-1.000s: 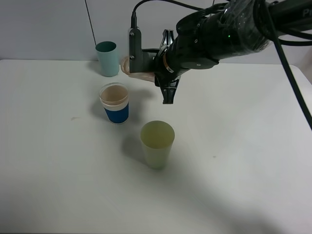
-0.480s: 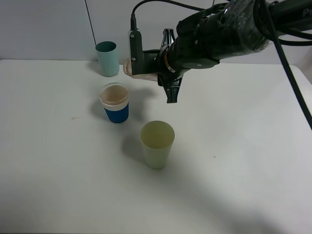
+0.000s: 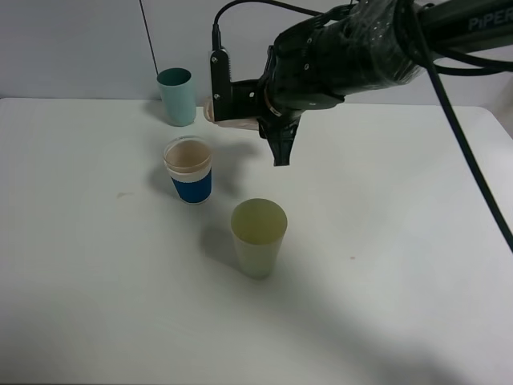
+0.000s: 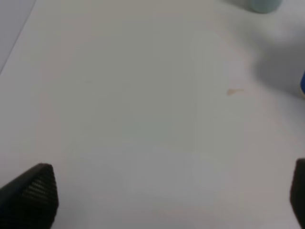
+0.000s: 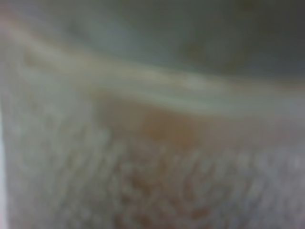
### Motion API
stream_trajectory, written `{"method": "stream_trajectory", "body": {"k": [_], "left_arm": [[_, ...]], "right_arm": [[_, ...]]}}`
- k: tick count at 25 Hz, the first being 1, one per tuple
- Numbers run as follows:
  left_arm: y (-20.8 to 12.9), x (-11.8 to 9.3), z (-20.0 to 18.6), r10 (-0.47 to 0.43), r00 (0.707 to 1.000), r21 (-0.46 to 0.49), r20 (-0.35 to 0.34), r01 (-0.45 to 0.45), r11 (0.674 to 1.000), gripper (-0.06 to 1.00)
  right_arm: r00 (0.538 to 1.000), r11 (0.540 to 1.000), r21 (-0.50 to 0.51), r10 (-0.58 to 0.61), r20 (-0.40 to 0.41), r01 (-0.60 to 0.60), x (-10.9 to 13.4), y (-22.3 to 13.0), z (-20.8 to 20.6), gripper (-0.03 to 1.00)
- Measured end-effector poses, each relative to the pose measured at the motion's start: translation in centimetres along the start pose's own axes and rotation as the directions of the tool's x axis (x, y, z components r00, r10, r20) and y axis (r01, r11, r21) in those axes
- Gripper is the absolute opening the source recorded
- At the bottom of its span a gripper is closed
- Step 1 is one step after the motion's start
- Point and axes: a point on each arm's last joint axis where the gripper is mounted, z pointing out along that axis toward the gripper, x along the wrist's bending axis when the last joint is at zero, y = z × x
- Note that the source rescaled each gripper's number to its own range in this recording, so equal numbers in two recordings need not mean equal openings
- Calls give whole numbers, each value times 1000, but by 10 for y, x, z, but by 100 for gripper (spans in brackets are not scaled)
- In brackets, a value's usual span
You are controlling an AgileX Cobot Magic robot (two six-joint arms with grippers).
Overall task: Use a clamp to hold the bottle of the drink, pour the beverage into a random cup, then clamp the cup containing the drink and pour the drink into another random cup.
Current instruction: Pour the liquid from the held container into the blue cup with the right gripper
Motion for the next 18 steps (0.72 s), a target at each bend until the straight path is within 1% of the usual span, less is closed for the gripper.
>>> {"method": "stream_trajectory", "body": {"k": [6, 14, 18], "left_arm": [[0, 0, 0, 0, 1000, 0, 0, 0, 1000, 99], [0, 0, 0, 0, 1000, 0, 0, 0, 1000, 99], [0, 0, 0, 0, 1000, 0, 0, 0, 1000, 99]], "right_arm": [[1000, 998, -56, 3, 31, -1, -5, 25, -3, 1], [999, 1000, -20, -24, 23, 25, 0, 32, -5, 1], [999, 999, 17, -38, 20, 38, 2, 31, -5, 1]]}}
